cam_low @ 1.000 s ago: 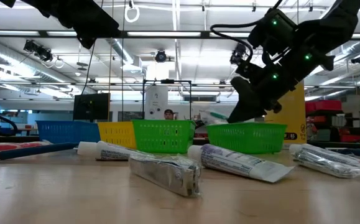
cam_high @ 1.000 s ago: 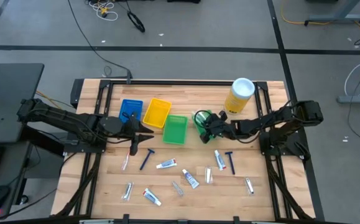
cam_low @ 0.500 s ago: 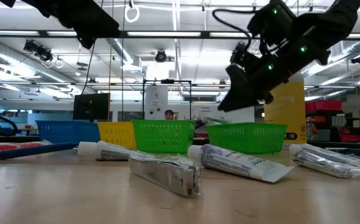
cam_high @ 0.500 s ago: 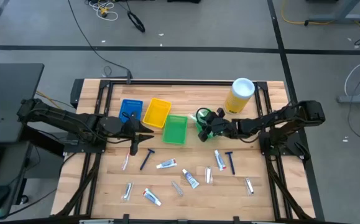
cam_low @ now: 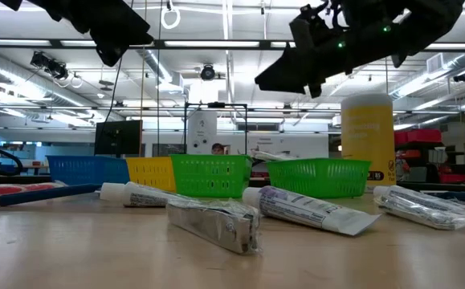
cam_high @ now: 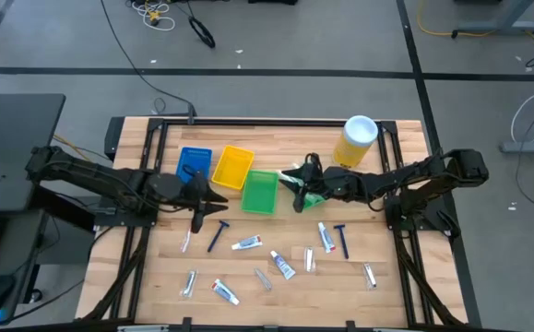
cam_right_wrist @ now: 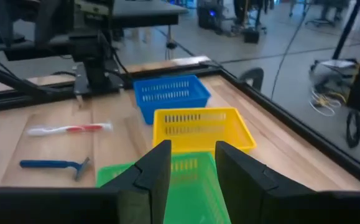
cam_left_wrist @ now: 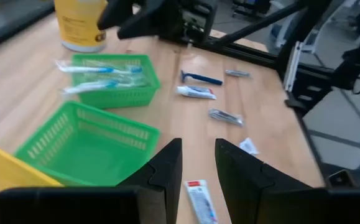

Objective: Pick & Place Travel size toiletries
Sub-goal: Put the red toothbrush into the right green bin

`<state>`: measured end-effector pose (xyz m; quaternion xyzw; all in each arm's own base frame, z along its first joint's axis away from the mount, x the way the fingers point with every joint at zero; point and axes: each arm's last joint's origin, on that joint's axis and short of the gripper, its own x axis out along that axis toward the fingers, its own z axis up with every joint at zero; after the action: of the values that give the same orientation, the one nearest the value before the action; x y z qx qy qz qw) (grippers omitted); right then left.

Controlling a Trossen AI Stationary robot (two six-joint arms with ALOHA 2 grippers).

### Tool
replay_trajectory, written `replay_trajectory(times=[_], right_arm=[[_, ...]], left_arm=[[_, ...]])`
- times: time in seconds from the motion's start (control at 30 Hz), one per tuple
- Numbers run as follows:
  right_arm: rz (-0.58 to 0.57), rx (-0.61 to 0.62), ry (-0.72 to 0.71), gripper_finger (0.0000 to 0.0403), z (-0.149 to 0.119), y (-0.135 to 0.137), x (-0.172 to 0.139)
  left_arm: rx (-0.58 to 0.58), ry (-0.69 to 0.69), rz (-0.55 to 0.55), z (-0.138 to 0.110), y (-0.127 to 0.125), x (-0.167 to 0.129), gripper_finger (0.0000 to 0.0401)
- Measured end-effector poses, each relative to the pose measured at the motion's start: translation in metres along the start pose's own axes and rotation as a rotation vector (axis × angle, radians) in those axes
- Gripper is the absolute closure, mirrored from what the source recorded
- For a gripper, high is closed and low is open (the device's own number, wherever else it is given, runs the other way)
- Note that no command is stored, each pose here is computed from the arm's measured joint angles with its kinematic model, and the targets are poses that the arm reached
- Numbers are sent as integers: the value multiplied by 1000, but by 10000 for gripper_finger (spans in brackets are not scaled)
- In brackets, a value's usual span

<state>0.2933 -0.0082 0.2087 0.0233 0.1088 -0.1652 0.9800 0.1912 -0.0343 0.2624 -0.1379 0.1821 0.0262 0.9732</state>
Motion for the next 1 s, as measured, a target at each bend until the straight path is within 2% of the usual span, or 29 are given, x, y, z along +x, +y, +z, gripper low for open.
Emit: replay_trajectory(times=[0.2, 0.33, 0.43, 0.6, 0.77, 0.9, 1.0], right_arm=[[15, -6, 0, 268, 0, 0, 0], [15, -6, 1, 268, 0, 0, 0], [13, -6, 1, 268, 0, 0, 0], [12, -6, 2, 268, 0, -1, 0], [12, -10, 5, 268, 0, -1, 0], [11, -18, 12, 268, -1, -1, 0], [11, -32, 13, 268, -1, -1, 0]], left_arm=[[21, 20, 65, -4, -5, 9, 296], [116, 36, 218, 2, -14, 18, 296], [132, 151, 313, 6, -19, 24, 296], [57, 419, 447, 1, -19, 26, 295], [-25, 605, 546, -14, -14, 26, 275], [-120, 722, 586, -28, -10, 27, 244], [-156, 733, 616, -36, -8, 27, 220]])
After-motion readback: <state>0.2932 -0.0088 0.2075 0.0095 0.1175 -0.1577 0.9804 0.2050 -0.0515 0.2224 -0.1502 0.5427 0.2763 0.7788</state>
